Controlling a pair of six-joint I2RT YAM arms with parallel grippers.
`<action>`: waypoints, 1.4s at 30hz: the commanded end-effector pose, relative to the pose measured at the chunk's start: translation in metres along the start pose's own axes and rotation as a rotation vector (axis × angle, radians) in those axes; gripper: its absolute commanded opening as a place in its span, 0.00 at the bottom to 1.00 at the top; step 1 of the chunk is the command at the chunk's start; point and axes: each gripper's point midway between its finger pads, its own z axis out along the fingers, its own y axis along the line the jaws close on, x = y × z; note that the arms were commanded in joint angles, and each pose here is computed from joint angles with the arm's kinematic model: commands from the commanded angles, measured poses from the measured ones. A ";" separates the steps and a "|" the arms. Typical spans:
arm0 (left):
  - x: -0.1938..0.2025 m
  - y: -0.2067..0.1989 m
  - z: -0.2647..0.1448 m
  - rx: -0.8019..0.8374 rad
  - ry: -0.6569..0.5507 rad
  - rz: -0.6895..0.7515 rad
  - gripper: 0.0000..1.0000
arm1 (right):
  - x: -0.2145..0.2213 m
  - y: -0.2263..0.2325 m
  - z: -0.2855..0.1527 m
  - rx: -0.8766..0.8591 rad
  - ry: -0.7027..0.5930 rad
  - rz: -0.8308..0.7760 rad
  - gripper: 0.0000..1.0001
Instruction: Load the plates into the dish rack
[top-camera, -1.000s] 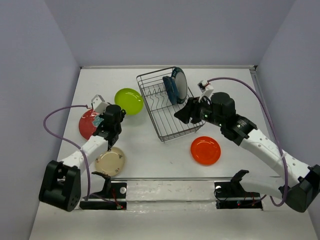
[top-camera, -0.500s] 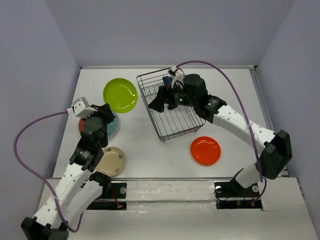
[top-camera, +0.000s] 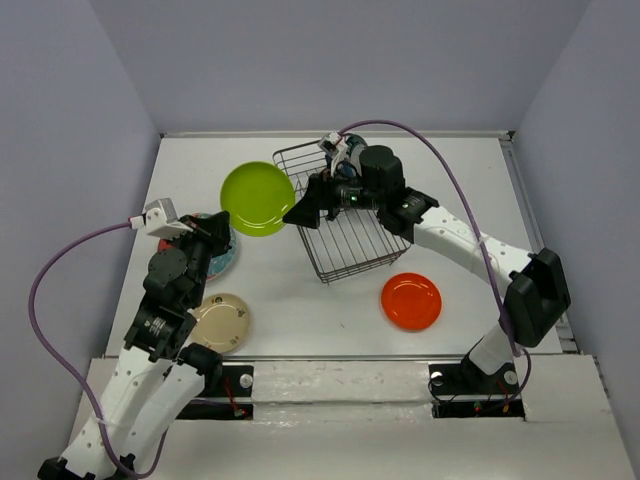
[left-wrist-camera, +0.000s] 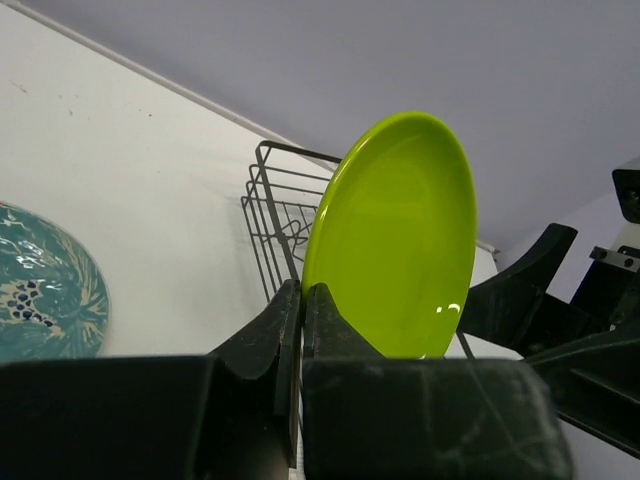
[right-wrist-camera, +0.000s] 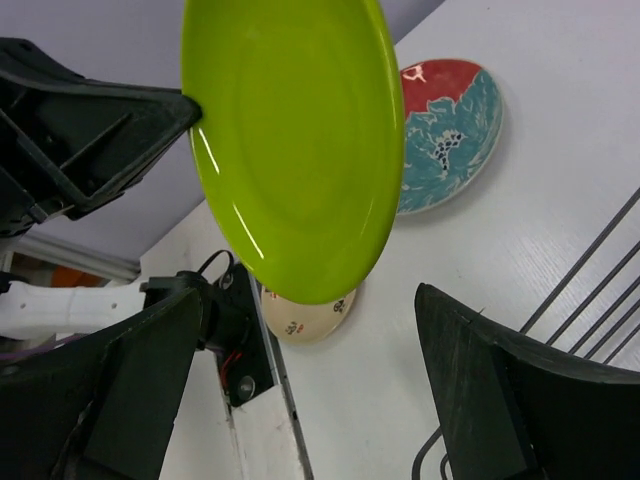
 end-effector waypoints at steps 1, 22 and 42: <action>-0.026 -0.027 -0.007 0.110 -0.064 -0.028 0.05 | -0.012 0.034 -0.015 -0.123 -0.065 -0.078 0.93; 0.000 -0.024 0.003 0.129 0.110 0.338 0.99 | -0.051 -0.072 -0.026 0.493 -0.274 0.025 0.07; 0.017 -0.022 -0.018 0.208 0.058 0.318 0.99 | -0.059 -0.199 -0.066 1.473 -0.176 -0.280 0.07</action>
